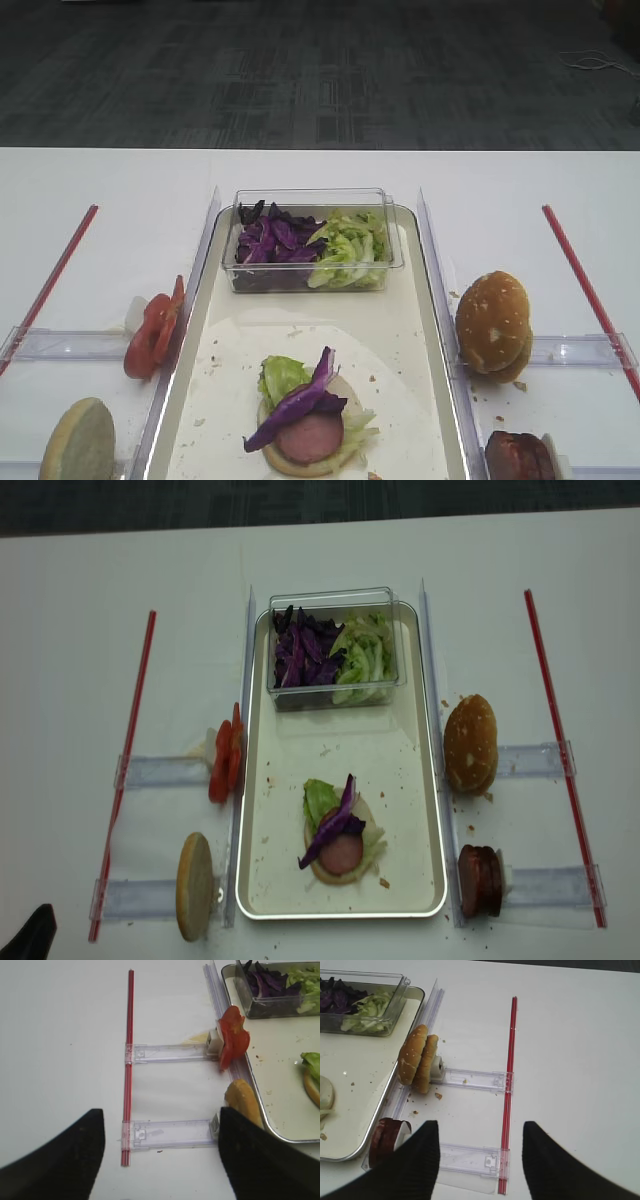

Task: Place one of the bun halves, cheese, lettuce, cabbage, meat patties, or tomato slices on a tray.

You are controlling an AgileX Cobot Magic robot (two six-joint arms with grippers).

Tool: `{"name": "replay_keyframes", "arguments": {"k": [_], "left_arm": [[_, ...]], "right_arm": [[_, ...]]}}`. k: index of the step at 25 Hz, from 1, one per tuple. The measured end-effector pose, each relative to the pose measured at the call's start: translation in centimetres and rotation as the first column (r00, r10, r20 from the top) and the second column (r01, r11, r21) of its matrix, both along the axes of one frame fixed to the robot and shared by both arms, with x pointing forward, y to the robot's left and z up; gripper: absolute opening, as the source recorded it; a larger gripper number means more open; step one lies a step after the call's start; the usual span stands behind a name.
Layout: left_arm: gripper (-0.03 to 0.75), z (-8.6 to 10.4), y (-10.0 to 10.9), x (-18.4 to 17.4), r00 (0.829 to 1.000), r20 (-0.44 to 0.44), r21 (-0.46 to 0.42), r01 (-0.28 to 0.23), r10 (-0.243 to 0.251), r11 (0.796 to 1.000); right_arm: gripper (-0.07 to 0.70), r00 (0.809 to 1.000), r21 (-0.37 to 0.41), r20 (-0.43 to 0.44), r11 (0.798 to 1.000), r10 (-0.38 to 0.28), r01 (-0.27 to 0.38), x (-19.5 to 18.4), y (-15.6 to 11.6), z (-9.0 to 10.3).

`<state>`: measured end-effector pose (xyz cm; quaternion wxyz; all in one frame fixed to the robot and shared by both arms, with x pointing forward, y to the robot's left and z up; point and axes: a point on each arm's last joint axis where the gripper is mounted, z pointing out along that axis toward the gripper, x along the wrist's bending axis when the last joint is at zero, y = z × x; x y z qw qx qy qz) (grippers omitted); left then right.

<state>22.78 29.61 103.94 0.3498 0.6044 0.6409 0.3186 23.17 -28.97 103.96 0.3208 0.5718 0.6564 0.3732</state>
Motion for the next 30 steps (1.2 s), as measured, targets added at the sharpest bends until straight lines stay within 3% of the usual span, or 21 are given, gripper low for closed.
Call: {"name": "replay_keyframes", "arguments": {"k": [30], "left_arm": [[0.484, 0.00, 0.00, 0.00, 1.000, 0.000, 0.000, 0.000, 0.000, 1.000]], "right_arm": [[0.387, 1.000, 0.000, 0.000, 1.000, 0.000, 0.000, 0.00, 0.00, 0.00]]}}
